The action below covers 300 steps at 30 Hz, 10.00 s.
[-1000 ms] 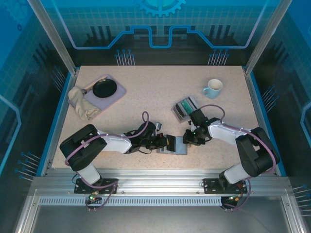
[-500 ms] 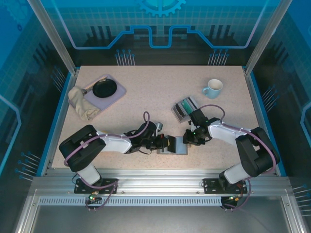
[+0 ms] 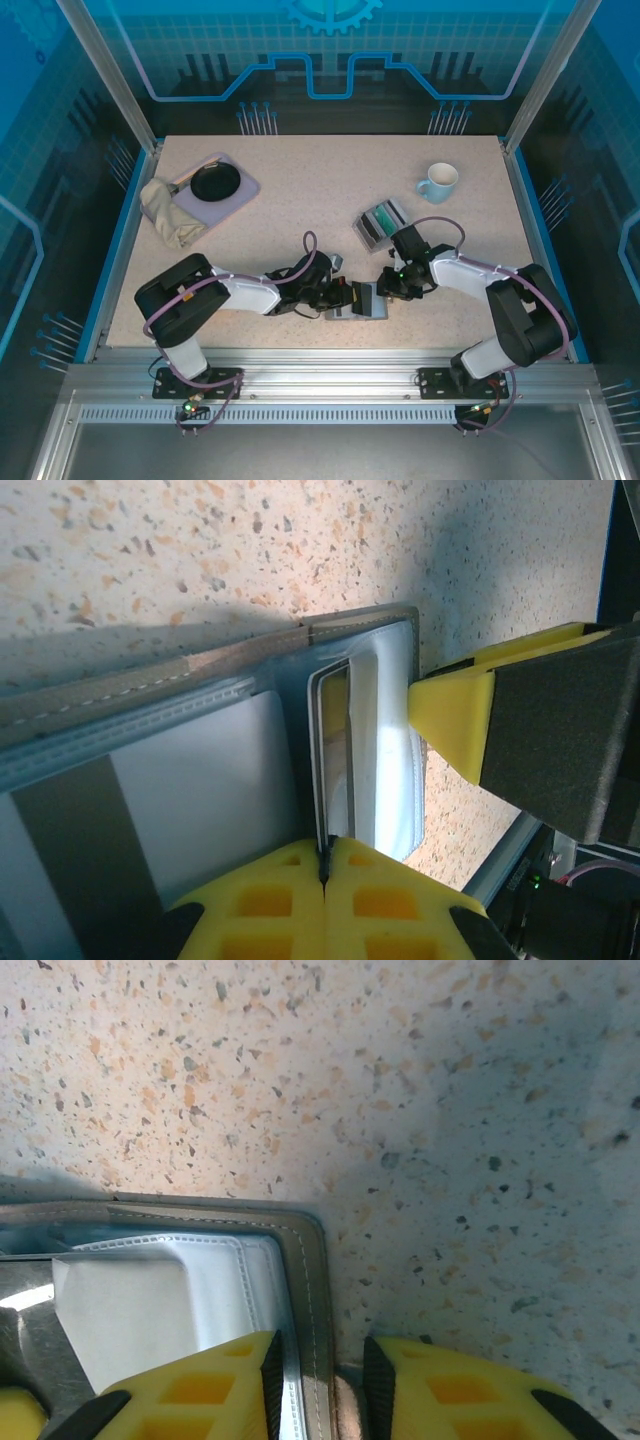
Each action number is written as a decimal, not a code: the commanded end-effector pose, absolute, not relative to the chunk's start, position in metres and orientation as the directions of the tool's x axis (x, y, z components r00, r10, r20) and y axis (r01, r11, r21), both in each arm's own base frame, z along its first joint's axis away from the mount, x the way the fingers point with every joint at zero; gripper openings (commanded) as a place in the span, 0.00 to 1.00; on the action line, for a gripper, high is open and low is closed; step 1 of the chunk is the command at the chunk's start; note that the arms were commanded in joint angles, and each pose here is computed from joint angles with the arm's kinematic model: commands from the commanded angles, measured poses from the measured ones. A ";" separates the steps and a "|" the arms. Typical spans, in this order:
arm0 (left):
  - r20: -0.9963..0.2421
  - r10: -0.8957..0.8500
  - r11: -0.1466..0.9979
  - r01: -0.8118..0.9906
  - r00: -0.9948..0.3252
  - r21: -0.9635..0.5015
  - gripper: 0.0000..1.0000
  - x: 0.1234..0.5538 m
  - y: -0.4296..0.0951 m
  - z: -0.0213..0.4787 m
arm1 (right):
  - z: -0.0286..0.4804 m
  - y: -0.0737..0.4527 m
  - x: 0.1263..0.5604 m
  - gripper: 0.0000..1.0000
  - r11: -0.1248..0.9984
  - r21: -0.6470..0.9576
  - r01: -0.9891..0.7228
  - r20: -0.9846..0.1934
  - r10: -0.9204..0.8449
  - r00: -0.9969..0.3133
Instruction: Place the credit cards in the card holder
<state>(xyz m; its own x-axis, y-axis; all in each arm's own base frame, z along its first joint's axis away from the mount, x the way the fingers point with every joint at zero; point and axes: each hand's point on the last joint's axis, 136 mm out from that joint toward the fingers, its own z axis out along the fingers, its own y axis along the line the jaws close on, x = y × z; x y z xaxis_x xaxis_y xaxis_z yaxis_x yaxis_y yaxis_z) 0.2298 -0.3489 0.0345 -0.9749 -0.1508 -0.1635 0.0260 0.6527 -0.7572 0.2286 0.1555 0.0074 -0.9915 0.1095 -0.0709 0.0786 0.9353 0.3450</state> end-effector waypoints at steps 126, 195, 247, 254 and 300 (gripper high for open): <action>-0.149 -0.541 0.679 -0.325 -0.828 -0.658 0.51 0.337 -0.206 0.071 | 0.137 0.247 0.370 0.52 0.927 0.019 -0.374 -0.433 -0.329 -0.839; -0.112 -0.593 0.645 -0.387 -0.797 -0.659 0.53 0.319 -0.186 0.057 | 0.088 0.264 0.374 0.26 0.813 -0.446 -0.375 -0.331 -0.539 -0.774; -0.102 -0.591 0.644 -0.392 -0.800 -0.657 0.53 0.316 -0.186 0.053 | 0.088 0.247 0.383 0.31 0.788 -0.524 -0.323 -0.316 -0.532 -0.786; -0.101 -0.591 0.643 -0.391 -0.801 -0.658 0.53 0.317 -0.187 0.053 | 0.085 0.245 0.381 0.25 0.788 -0.525 -0.323 -0.310 -0.530 -0.789; -0.097 -0.533 0.600 -0.295 -0.841 -0.743 0.55 0.327 -0.209 0.079 | 0.115 0.256 0.368 0.01 0.936 0.106 -0.337 -0.374 -0.276 -0.885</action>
<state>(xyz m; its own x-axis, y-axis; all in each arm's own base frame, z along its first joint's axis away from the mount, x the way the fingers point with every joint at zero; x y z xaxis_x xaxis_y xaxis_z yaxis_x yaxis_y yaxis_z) 0.3190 -0.2019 0.0639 -0.8319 -0.5470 -0.0933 -0.3339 0.6276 -0.7033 0.3737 0.2449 0.0961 -0.8835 -0.3173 -0.3445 -0.3348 0.9422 -0.0092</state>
